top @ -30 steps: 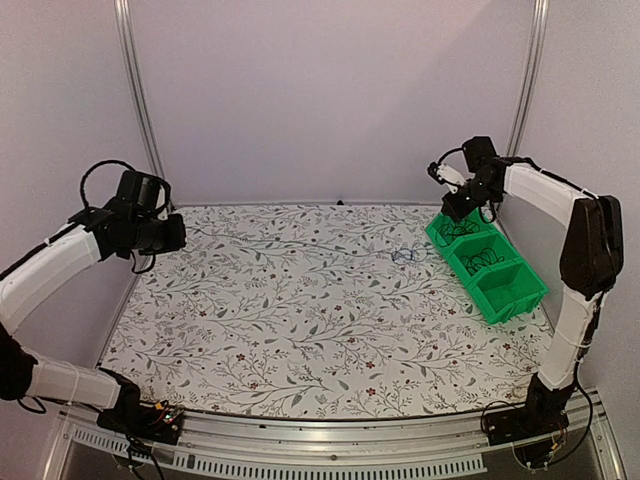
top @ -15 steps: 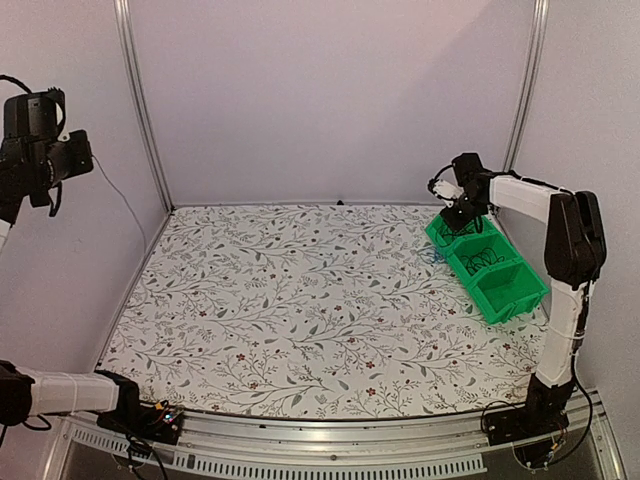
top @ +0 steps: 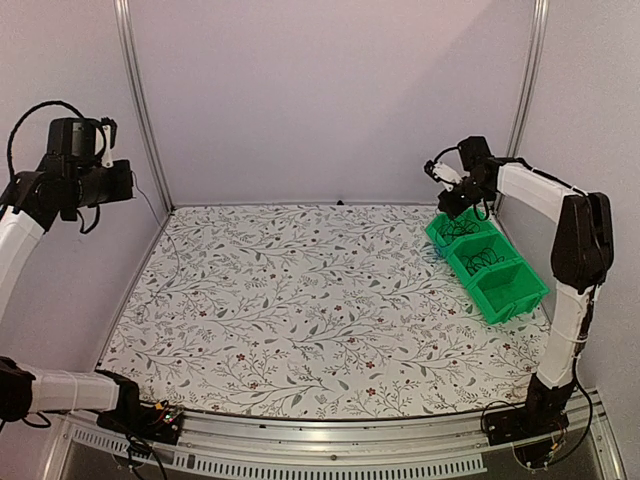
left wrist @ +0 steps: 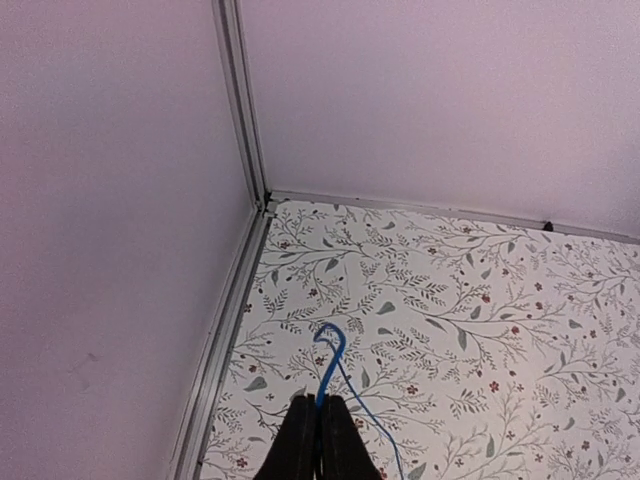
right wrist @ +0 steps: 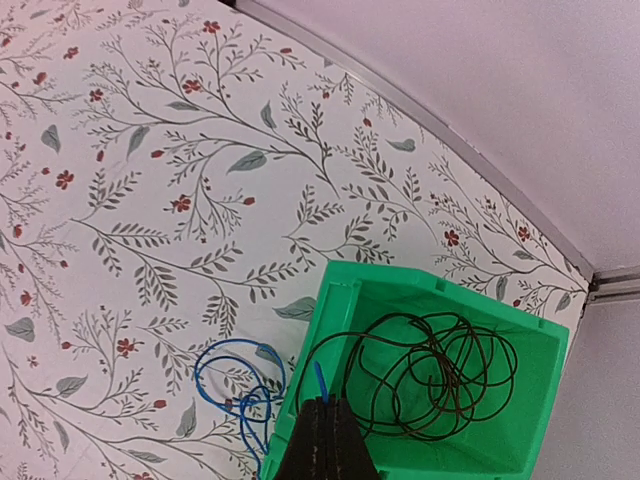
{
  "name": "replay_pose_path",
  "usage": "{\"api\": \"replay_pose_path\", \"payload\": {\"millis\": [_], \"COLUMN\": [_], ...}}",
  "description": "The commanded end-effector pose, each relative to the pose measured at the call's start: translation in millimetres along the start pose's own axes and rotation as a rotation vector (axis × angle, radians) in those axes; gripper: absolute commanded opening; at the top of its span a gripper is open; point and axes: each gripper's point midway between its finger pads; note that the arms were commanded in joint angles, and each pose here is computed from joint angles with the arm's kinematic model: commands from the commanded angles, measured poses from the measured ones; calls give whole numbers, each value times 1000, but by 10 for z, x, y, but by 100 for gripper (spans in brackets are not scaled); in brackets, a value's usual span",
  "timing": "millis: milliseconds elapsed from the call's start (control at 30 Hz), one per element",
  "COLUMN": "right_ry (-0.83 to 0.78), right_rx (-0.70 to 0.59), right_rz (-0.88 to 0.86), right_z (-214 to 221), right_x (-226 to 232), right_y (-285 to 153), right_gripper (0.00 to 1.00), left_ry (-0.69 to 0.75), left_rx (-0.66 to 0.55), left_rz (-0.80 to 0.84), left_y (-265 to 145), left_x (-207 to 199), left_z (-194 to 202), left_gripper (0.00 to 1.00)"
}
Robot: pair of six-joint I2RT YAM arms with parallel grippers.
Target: Untangle the cables
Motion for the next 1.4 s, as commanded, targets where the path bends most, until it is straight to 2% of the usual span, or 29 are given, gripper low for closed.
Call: {"api": "replay_pose_path", "payload": {"millis": [0,233,567,667,733,800,933,1067,1200,1267,1367], "right_ry": [18,16,-16,-28,-31,-31,-29,-14,-9,-20,-45], "right_rx": [-234,-361,-412,-441,-456,-469,-502,-530,-541,-539,-538], "right_rz": [-48,-69,5,-18,-39,-76,-172,-244,-316,-343,-386], "right_z": [-600,-900,-998,-1021,-1019,-1011,-996,-1037,-1108,-1148,-1220], "right_x": [-13,-20,-121,-50,6,87,281,420,597,707,904], "right_y": [-779,-1338,-1809,-1932,-1988,-2000,-1987,-1991,-1950,-1923,-1888], "right_gripper": [0,0,0,0,0,0,0,0,0,0,0], "left_ry": [-58,-110,-89,-49,-6,30,56,99,212,283,317], "left_rx": [38,167,359,430,445,448,483,435,201,124,125], "left_rz": [261,485,506,491,470,469,576,797,1075,1138,1164], "left_y": [84,347,869,979,999,981,849,456,-194,-384,-392], "left_x": [-490,-970,-1231,-1309,-1378,-1496,-1992,-2759,-3557,-3829,-4186], "left_z": [130,574,1491,1779,1884,1957,2168,2346,2333,2387,2480], "left_gripper": [0,0,0,20,30,34,39,45,50,50,50]}}
Point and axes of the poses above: each gripper's point midway between its finger pads, its own y axis out along the fingers, its own x axis along the line the jaws close on, z = x × y, and after that the axes turned 11 degrees about -y, right-handed
